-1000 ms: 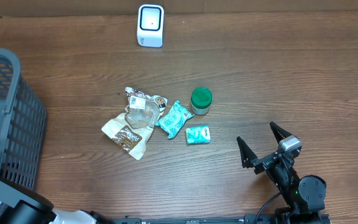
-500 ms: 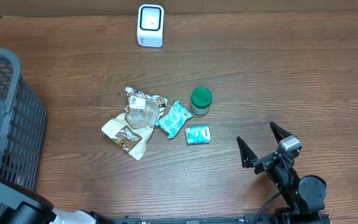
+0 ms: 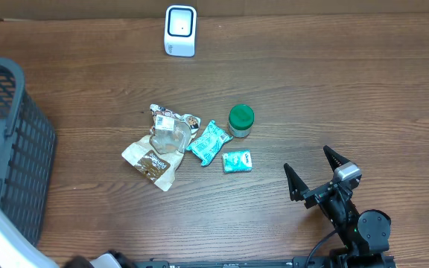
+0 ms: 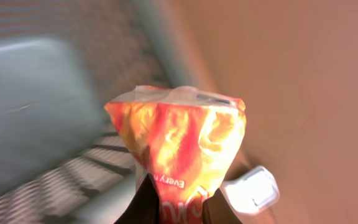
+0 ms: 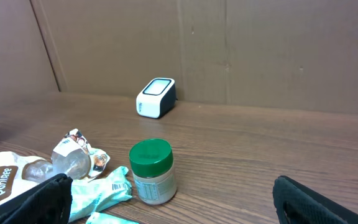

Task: Scan the item barcode
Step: 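Carry the orange snack bag out and drop it in front of the items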

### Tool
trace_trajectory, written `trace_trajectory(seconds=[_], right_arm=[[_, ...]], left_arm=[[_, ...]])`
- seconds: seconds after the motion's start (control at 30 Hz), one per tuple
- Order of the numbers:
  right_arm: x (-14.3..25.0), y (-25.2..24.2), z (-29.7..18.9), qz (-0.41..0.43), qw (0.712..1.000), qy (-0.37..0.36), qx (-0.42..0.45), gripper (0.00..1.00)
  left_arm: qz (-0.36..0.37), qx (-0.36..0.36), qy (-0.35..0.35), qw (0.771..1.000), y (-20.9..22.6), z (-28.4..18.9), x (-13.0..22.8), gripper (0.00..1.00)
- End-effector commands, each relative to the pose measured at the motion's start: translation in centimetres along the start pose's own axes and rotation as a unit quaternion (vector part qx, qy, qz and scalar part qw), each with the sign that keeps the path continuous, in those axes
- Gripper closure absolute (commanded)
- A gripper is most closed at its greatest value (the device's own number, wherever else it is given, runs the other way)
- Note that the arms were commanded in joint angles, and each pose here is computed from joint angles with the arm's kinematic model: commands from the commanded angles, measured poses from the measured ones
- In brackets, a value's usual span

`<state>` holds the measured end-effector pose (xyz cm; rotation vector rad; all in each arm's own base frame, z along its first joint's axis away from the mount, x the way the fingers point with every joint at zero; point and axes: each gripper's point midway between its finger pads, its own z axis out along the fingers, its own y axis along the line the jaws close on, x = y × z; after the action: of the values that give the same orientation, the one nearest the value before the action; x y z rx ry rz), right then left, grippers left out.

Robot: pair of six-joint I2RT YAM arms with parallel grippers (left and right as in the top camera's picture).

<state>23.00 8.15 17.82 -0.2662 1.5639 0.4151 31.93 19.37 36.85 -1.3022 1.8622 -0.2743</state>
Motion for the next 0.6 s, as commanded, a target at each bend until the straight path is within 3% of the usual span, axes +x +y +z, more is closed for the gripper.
trace_trajectory(seconds=[0.0, 0.1, 0.27, 0.4, 0.57], right_arm=[[0.3, -0.1, 0.0, 0.0, 1.0, 0.001, 0.0, 0.0], [0.3, -0.1, 0.0, 0.0, 1.0, 0.001, 0.0, 0.0], [0.3, -0.1, 0.0, 0.0, 1.0, 0.001, 0.0, 0.0], [0.3, -0.1, 0.0, 0.0, 1.0, 0.001, 0.0, 0.0], [0.3, -0.1, 0.0, 0.0, 1.0, 0.001, 0.0, 0.0]], left_arm=[[0.126, 0.094, 0.033, 0.987, -7.2, -2.0, 5.2, 0.96], [0.232, 0.102, 0.06, 0.966, -10.2, -1.7, 10.5, 0.96], [0.369, 0.016, 0.125, 0.921, -9.5, 1.2, 19.5, 0.96], [0.455, -0.054, 0.234, 0.858, -6.7, 3.8, 28.0, 0.96], [0.529, -0.148, 0.339, 0.764, -2.1, 5.4, 35.3, 0.96]])
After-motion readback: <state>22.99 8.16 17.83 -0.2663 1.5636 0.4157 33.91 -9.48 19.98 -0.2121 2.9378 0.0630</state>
